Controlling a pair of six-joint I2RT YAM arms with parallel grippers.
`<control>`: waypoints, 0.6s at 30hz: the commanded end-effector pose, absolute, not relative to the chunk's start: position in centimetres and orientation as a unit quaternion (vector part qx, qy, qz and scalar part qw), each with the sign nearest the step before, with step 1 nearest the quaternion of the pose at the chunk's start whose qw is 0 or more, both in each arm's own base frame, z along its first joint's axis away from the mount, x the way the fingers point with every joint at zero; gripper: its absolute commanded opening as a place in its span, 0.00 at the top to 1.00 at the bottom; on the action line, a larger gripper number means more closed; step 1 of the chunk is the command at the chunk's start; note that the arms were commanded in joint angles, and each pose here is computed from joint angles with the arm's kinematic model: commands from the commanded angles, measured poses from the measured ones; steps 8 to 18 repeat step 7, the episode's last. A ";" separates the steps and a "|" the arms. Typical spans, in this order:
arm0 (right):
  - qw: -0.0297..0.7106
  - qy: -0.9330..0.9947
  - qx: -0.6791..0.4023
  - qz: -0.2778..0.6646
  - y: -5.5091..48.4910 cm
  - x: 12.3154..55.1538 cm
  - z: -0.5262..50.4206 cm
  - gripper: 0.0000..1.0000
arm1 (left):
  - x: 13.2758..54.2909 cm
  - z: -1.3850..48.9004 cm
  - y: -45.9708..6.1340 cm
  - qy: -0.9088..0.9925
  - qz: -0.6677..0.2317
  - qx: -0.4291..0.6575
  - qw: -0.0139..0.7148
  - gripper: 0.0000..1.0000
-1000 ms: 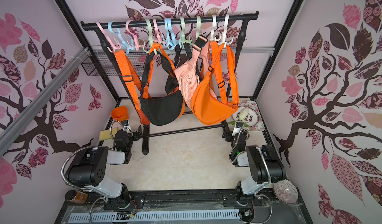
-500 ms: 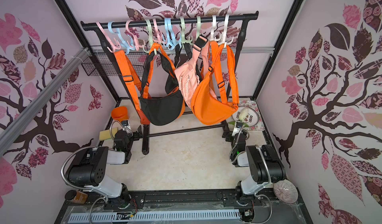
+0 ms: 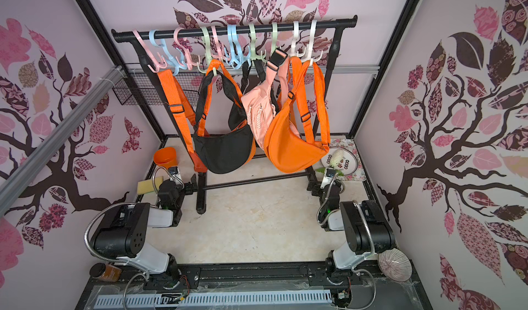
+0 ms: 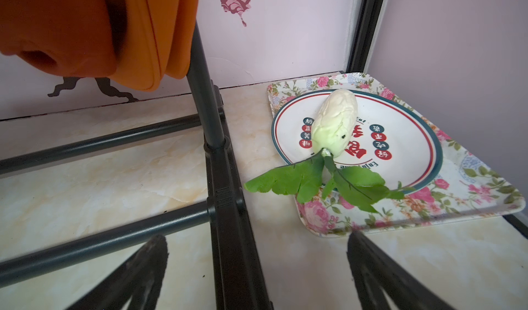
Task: Hang the bag on a hook
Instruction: Reset both arms
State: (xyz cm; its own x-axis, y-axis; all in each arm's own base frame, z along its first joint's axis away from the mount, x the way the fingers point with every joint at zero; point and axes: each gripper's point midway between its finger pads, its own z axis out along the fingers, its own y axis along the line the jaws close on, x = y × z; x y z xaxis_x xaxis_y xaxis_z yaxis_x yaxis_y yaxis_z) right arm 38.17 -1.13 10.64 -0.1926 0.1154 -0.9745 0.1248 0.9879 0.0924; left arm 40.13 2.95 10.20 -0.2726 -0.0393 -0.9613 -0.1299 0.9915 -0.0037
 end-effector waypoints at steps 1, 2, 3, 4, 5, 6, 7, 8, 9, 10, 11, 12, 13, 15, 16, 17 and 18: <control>0.637 0.767 0.079 -0.001 -1.1 38.4 11.3 0.00 | 40.3 10.5 2.6 0.794 0.032 -0.048 0.605 0.03; 0.633 0.770 0.079 -0.001 -1.1 38.6 11.1 0.00 | 40.3 10.5 2.6 0.794 0.031 -0.048 0.605 0.03; 0.631 0.772 0.078 -0.003 -1.1 38.7 11.0 0.00 | 40.3 10.5 2.6 0.794 0.032 -0.048 0.605 0.02; 0.632 0.771 0.078 -0.002 -1.1 38.7 11.0 0.00 | 40.3 10.5 2.6 0.794 0.032 -0.048 0.605 0.02; 0.633 0.770 0.078 -0.003 -1.1 38.7 11.1 0.00 | 40.3 10.5 2.6 0.794 0.031 -0.048 0.606 0.02; 0.634 0.770 0.076 -0.003 -1.0 38.5 11.1 0.00 | 40.2 10.5 2.6 0.794 0.032 -0.047 0.605 0.03; 0.635 0.769 0.076 -0.002 -1.0 38.5 11.2 0.00 | 40.3 10.4 2.4 0.795 0.032 -0.042 0.605 0.02; 0.635 0.769 0.076 -0.002 -1.0 38.5 11.2 0.00 | 40.3 10.4 2.4 0.795 0.032 -0.042 0.605 0.02; 0.635 0.769 0.076 -0.002 -1.0 38.5 11.2 0.00 | 40.3 10.4 2.4 0.795 0.032 -0.042 0.605 0.02; 0.635 0.769 0.076 -0.002 -1.0 38.5 11.2 0.00 | 40.3 10.4 2.4 0.795 0.032 -0.042 0.605 0.02; 0.635 0.769 0.076 -0.002 -1.0 38.5 11.2 0.00 | 40.3 10.4 2.4 0.795 0.032 -0.042 0.605 0.02; 0.635 0.769 0.076 -0.002 -1.0 38.5 11.2 0.00 | 40.3 10.4 2.4 0.795 0.032 -0.042 0.605 0.02; 0.635 0.769 0.076 -0.002 -1.0 38.5 11.2 0.00 | 40.3 10.4 2.4 0.795 0.032 -0.042 0.605 0.02; 0.635 0.769 0.076 -0.002 -1.0 38.5 11.2 0.00 | 40.3 10.4 2.4 0.795 0.032 -0.042 0.605 0.02; 0.635 0.769 0.076 -0.002 -1.0 38.5 11.2 0.00 | 40.3 10.4 2.4 0.795 0.032 -0.042 0.605 0.02; 0.635 0.769 0.076 -0.002 -1.0 38.5 11.2 0.00 | 40.3 10.4 2.4 0.795 0.032 -0.042 0.605 0.02; 0.635 0.769 0.076 -0.002 -1.0 38.5 11.2 0.00 | 40.3 10.4 2.4 0.795 0.032 -0.042 0.605 0.02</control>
